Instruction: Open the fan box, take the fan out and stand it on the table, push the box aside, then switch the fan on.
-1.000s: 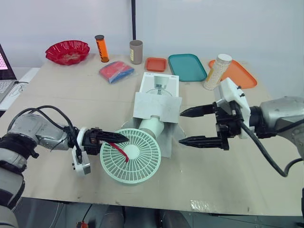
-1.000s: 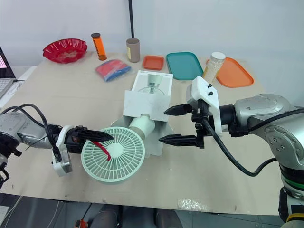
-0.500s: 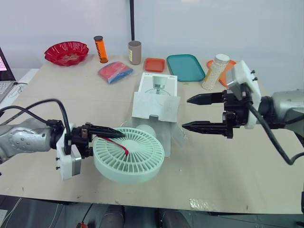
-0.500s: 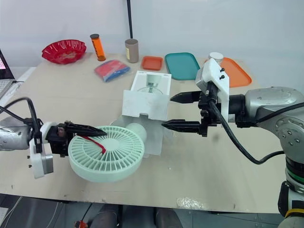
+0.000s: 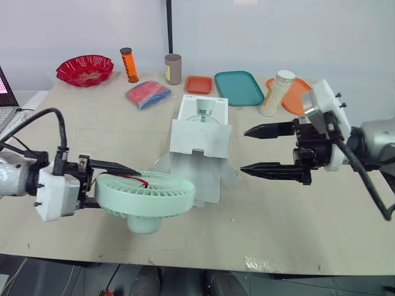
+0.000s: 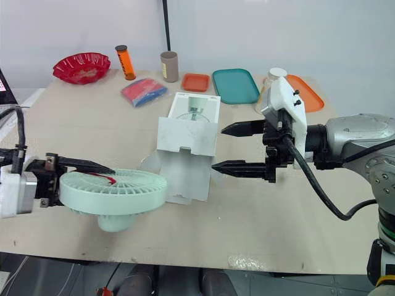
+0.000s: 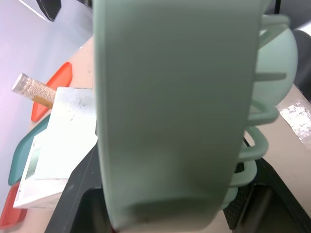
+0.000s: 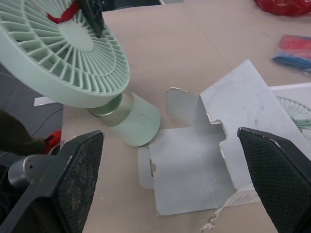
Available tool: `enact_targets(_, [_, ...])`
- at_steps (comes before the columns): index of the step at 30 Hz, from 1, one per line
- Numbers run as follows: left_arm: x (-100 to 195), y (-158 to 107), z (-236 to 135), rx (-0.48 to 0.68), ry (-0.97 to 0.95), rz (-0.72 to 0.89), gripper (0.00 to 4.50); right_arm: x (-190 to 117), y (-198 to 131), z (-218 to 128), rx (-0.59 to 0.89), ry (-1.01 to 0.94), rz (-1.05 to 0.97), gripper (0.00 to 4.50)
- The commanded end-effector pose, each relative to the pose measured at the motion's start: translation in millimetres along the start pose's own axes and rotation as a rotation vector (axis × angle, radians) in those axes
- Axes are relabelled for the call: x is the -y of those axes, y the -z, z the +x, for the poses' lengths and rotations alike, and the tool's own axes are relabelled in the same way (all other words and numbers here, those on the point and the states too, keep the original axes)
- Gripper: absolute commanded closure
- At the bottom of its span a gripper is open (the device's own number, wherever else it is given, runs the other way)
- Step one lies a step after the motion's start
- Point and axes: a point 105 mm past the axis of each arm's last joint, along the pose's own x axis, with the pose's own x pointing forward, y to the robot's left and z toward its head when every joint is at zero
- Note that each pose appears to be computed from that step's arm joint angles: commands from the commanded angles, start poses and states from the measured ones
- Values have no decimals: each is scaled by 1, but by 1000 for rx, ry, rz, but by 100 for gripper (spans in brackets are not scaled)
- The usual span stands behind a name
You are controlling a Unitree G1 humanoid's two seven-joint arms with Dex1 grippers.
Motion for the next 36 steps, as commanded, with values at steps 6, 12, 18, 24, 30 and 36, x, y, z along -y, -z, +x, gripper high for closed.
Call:
enact_targets(6, [-22,-6,-23,-83,-130,-71,246,-2,-20,0,47,-10,-81,0])
enact_targets(12, [-18,-7,-47,-187,-193,-130,246,-4,-25,3,77,-42,-69,0])
enact_targets(18, [-17,-4,-60,-277,-293,-151,246,-6,-40,16,133,-64,-110,0])
enact_targets(24, [-20,6,-77,-343,-391,-225,246,-10,-44,21,131,-76,-125,0])
enact_targets(30, [-30,24,-99,-412,-525,-268,246,-11,-41,24,125,-85,-122,0])
enact_targets(36, [-50,51,-114,-416,-766,-387,246,-11,-41,29,126,-92,-132,0])
